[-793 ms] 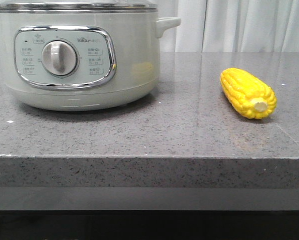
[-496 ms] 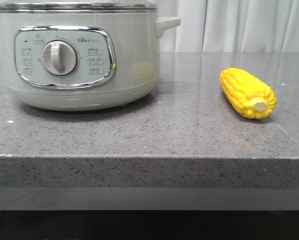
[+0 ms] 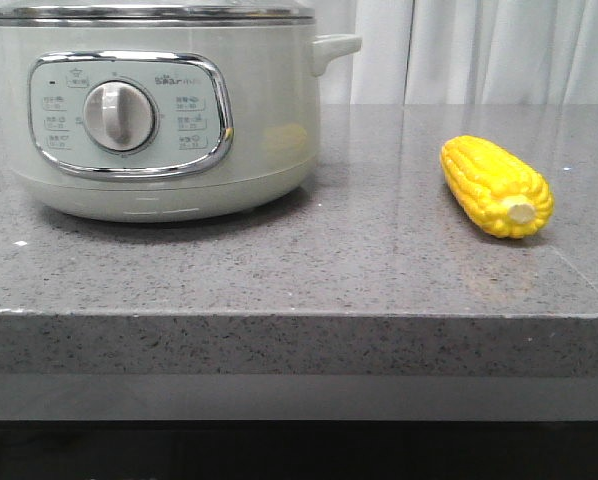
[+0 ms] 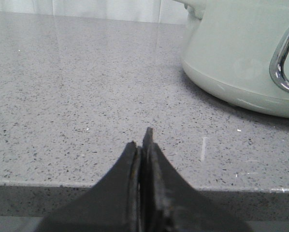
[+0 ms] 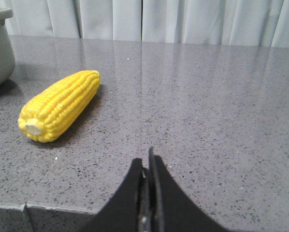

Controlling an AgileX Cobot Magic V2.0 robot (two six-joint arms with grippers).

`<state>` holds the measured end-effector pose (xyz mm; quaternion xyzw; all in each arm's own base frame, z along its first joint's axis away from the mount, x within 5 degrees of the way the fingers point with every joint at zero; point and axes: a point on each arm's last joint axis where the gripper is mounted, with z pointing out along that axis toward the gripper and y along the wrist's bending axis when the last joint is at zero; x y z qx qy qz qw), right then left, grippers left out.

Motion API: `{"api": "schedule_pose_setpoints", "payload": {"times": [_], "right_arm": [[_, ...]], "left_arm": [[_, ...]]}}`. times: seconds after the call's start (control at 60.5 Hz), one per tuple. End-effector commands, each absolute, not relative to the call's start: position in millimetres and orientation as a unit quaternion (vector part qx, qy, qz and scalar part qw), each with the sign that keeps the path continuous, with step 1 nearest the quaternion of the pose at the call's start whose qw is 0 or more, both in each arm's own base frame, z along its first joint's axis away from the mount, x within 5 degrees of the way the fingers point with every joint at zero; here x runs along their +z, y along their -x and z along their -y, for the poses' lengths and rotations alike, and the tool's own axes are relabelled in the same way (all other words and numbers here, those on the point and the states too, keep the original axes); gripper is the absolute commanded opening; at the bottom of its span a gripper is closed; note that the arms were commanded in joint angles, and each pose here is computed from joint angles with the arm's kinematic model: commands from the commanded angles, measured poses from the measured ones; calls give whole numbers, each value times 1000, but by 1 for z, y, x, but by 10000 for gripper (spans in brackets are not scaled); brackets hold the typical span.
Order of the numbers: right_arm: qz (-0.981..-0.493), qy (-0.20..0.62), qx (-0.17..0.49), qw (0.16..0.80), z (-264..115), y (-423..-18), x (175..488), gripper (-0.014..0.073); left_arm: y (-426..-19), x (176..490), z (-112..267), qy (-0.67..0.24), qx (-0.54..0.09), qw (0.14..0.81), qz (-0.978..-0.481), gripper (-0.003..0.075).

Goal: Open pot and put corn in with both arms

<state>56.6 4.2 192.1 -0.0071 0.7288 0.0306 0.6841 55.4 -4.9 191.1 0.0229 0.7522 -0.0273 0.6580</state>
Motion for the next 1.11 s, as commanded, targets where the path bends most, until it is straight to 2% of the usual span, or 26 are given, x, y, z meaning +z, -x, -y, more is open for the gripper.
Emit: {"api": "schedule_pose_setpoints", "payload": {"times": [0.0,0.611,0.776,0.958,1.09], "right_arm": [[-694,2,19,720,-2,-55,201,-69],[-694,2,19,720,-2,-55,201,-69],[-675,-2,15,738,-1,-55,206,-69],[-656,5,21,754,-2,-47,244,-66],[-657,13,27,753,-4,-44,290,-66]], "left_arm": [[-54,200,4,-14,-30,695,-718,-18],[-54,200,4,-14,-30,695,-718,-18],[-54,207,3,-10,-28,721,-692,-19],[-48,242,3,-11,-30,750,-661,-19],[-47,289,4,-15,-31,754,-656,-19]]}}
